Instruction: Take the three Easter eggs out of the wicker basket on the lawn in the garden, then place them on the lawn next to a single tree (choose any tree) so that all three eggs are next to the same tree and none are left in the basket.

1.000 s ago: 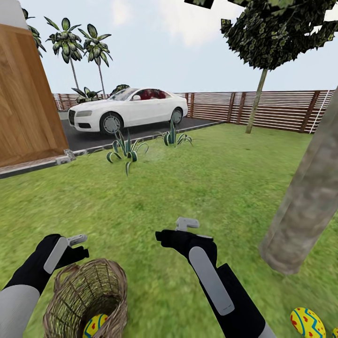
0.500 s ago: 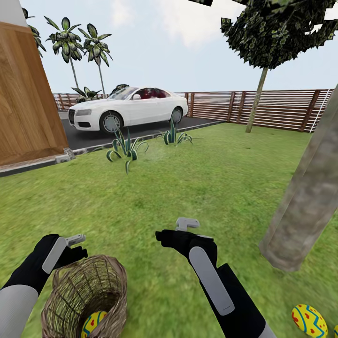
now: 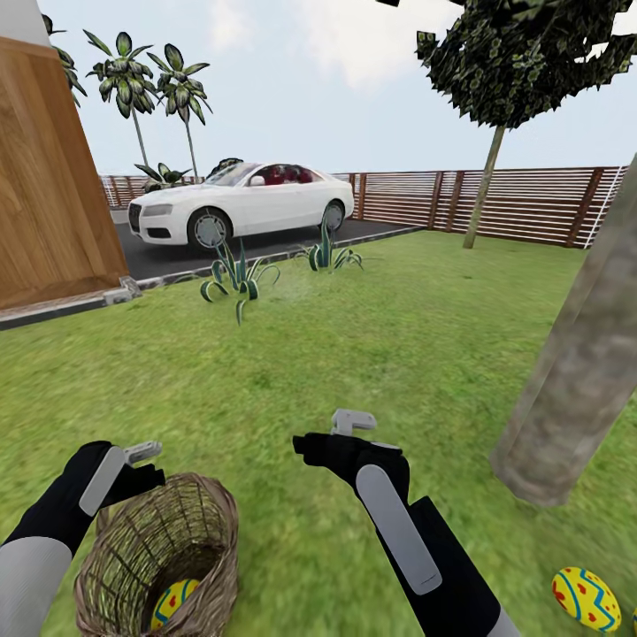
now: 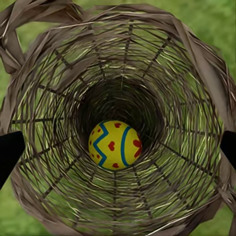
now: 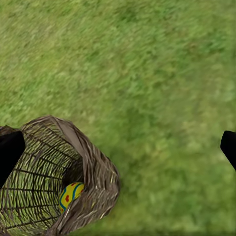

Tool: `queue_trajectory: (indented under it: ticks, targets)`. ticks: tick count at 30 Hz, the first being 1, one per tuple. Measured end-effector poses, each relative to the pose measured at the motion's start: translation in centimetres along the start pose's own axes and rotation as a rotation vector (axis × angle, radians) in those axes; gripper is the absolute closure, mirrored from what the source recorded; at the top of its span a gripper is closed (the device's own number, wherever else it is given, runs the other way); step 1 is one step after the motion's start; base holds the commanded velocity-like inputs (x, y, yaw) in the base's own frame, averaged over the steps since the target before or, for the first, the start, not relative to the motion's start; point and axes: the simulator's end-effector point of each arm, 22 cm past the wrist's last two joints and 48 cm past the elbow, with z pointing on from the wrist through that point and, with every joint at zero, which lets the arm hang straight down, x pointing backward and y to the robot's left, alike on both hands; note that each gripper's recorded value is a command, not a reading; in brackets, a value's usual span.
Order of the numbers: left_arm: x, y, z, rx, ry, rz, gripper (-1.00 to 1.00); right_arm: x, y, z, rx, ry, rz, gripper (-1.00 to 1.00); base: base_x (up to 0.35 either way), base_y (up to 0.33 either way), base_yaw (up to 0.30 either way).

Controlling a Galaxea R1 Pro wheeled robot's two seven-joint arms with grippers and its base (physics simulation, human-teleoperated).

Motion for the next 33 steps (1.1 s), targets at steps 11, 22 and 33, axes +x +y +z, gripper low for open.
queue_trajectory:
  ticks: [11, 22, 33]
  targets:
    - [1.3, 0.2, 2.0, -0.001, -0.001, 0.001, -1.0, 2.0, -0.7, 1.1, 0.0, 0.0, 0.0, -1.0, 0.0, 0.0, 0.0]
    - [2.6, 0.5, 3.9, -0.001, -0.003, 0.001, -1.0, 4.0, -1.5, 2.1, 0.0, -0.001, -0.001, -1.0, 0.0, 0.0, 0.0]
    - [3.9, 0.7, 5.9, -0.001, -0.006, 0.001, -1.0, 6.1, -2.2, 3.1, 0.0, -0.001, -0.001, -1.0, 0.0, 0.0, 0.0]
